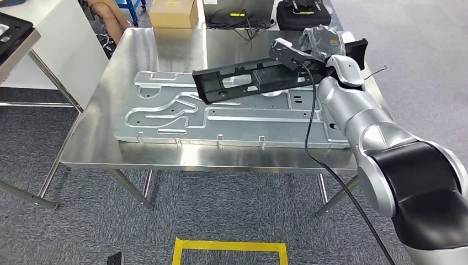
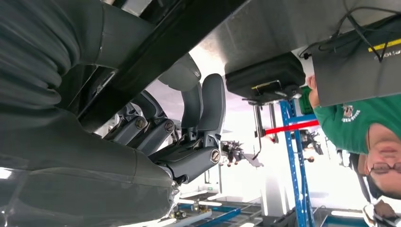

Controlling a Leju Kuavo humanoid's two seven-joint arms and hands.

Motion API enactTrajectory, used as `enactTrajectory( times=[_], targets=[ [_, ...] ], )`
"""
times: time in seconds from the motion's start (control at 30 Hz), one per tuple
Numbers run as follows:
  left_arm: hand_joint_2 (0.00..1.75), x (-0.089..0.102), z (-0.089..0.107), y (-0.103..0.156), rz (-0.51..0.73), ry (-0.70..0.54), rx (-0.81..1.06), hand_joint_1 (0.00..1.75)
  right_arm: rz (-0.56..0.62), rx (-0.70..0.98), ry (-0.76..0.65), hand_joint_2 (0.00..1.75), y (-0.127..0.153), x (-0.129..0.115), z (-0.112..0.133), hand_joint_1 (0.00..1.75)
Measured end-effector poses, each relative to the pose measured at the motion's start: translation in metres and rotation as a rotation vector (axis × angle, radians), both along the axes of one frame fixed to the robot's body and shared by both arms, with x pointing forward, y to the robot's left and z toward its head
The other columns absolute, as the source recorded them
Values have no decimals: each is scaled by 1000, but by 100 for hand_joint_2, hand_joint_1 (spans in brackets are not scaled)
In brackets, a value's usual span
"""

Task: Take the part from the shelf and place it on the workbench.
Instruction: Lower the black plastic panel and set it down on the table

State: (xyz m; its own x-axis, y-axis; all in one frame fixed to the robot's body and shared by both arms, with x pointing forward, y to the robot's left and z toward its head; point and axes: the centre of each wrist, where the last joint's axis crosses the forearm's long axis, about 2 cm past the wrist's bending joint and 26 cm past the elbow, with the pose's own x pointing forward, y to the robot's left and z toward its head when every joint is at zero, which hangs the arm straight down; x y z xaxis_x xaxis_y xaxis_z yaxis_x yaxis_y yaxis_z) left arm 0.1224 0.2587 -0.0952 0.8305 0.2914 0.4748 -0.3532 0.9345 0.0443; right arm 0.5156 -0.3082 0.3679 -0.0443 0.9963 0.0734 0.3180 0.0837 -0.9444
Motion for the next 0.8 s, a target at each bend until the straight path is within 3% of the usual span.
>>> enactTrajectory(
  times=[0.33, 0.6, 0.8],
  targets=[
    [175, 0, 0, -3, -5, 12, -11, 0, 9, -1, 5, 175, 1, 0, 0, 175],
    [175, 2, 1, -3, -17, 23, -12, 0, 57, 4, 8, 175, 31, 0, -2, 175],
    [175, 6, 2, -2, -19, 18, -11, 0, 69, 5, -1, 175, 37, 0, 2, 175]
  ],
)
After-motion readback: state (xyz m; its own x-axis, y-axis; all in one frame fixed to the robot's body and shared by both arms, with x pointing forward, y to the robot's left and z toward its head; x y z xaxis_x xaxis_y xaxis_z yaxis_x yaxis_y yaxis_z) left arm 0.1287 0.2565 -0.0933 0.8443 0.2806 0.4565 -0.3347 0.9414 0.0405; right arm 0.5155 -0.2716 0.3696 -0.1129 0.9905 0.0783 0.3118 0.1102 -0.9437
